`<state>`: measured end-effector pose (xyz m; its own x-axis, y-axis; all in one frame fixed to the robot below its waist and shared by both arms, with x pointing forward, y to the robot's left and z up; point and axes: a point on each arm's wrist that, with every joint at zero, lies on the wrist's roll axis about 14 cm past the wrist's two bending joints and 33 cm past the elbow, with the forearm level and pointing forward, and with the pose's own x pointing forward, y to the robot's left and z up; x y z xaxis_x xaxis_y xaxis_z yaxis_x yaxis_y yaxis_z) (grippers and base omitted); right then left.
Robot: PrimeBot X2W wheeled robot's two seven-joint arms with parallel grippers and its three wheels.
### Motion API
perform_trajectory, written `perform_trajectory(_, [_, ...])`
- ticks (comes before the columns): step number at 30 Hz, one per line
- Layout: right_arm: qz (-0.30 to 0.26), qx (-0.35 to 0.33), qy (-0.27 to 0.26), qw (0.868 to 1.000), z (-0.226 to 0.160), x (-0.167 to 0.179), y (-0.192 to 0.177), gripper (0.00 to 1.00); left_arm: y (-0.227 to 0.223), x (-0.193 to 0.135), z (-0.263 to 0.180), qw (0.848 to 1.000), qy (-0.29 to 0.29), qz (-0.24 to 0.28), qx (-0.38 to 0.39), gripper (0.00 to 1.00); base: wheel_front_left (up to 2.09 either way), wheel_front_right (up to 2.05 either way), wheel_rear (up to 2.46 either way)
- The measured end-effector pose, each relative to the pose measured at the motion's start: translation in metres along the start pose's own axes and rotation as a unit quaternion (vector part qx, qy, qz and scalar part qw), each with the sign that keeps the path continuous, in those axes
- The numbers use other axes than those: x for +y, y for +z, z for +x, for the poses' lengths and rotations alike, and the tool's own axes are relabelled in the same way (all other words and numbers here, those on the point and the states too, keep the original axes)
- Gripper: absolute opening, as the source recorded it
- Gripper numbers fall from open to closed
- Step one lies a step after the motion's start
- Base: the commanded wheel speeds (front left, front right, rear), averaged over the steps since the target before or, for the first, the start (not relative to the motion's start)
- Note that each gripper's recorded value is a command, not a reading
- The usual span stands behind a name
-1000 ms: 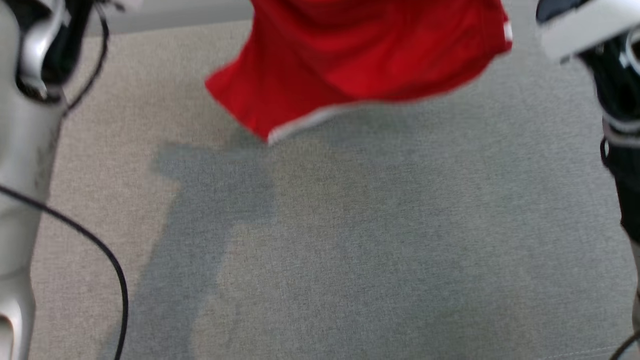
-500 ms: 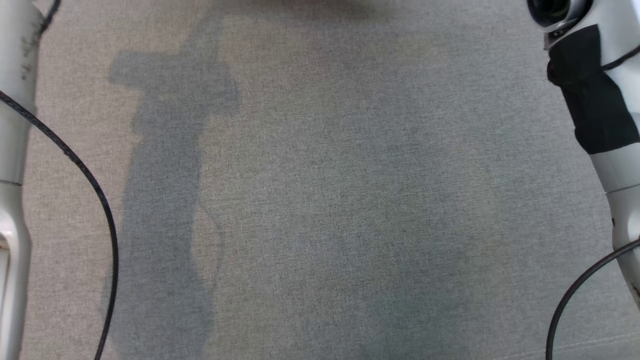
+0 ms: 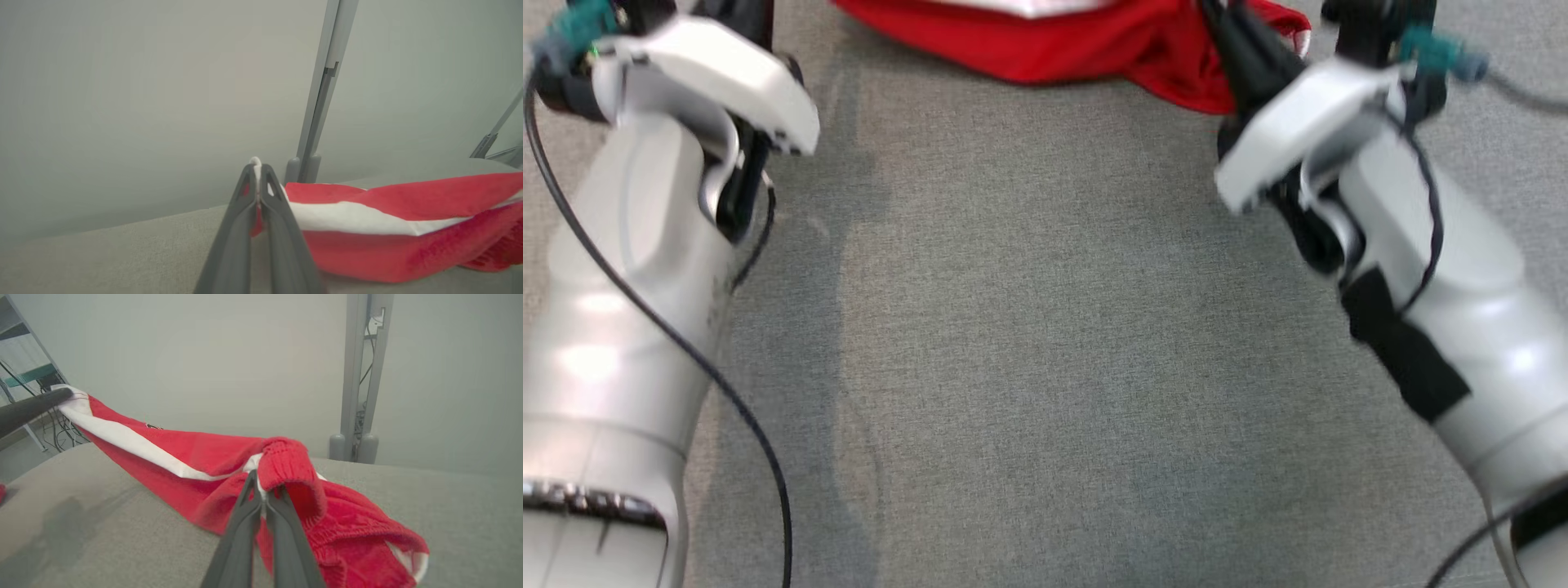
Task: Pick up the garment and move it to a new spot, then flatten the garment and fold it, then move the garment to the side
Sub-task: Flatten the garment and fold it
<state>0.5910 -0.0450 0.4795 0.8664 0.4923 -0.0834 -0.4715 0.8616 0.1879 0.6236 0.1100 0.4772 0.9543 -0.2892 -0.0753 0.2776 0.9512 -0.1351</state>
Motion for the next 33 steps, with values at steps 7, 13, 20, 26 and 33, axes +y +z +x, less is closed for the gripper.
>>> perform_trajectory(7, [0.079, 0.041, 0.012, 0.996, -0.059, 0.022, -0.057, 0.0, -0.033, 0.005, -0.06, 1.0, 0.013, -0.028, 0.002, 0.0, 0.0, 0.0, 0.0])
perform_trajectory(13, [0.128, 0.069, 0.006, 0.989, -0.113, 0.039, -0.084, 0.0, -0.049, 0.009, -0.119, 0.998, 0.042, -0.043, 0.008, 0.0, 0.0, 0.0, 0.0])
perform_trajectory(20, [0.144, 0.087, 0.002, 0.986, -0.161, 0.052, -0.087, 0.0, -0.049, -0.005, -0.178, 0.997, 0.053, -0.048, 0.01, 0.0, 0.0, 0.0, 0.0])
perform_trajectory(26, [0.149, 0.098, 0.0, 0.984, -0.193, 0.06, -0.088, 0.0, -0.037, -0.017, -0.218, 0.997, 0.067, -0.047, 0.016, 0.0, 0.0, 0.0, 0.0])
perform_trajectory(33, [0.16, 0.126, -0.013, 0.979, -0.239, 0.07, -0.098, 0.0, -0.016, -0.034, -0.265, 0.995, 0.078, -0.052, 0.026, 0.0, 0.0, 0.0, 0.0])
